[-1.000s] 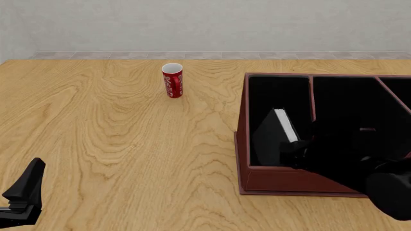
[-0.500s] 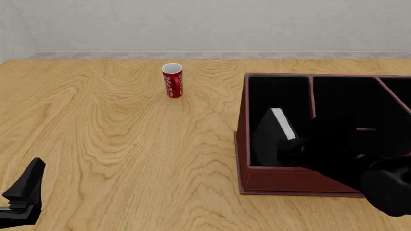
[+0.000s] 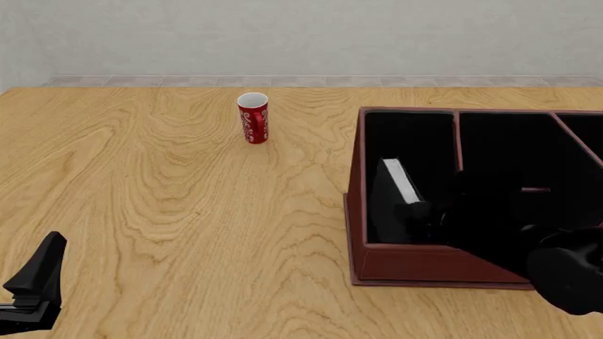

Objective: Pick up the book and place it in the left compartment of the caddy.

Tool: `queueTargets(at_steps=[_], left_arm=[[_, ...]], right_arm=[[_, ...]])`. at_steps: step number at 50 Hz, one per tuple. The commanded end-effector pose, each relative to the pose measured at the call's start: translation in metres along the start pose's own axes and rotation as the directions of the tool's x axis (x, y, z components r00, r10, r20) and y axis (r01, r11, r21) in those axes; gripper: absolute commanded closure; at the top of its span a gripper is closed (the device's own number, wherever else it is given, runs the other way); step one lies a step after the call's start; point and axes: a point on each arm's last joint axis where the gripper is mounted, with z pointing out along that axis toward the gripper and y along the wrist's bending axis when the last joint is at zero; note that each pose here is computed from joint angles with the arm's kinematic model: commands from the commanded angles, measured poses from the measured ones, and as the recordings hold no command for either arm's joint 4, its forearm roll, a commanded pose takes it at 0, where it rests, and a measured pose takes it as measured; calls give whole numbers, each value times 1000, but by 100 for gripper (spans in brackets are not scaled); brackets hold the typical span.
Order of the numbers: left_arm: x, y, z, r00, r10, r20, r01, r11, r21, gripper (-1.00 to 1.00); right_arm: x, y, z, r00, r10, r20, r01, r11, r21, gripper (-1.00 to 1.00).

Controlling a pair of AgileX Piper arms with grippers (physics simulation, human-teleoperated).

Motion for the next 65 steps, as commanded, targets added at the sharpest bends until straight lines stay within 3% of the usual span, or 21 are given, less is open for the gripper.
queueTargets(at_steps=[1, 27, 39, 65], left_arm=[[0, 0, 0, 1000, 0, 0, 0, 1000, 0, -100], [0, 0, 0, 1000, 0, 0, 0, 1000, 0, -100], [0, 0, 0, 1000, 0, 0, 0, 1000, 0, -100], [0, 0, 0, 1000, 0, 0, 0, 1000, 0, -100]], right_arm=[[-3, -1, -3, 1000, -5, 0, 5, 1000, 8, -100], [-24, 4, -28, 999, -22, 49, 22, 1000, -4, -100], [-38, 9, -54, 995, -39, 92, 40, 999, -17, -100], [-47, 12, -110, 985, -51, 166, 57, 998, -32, -100]])
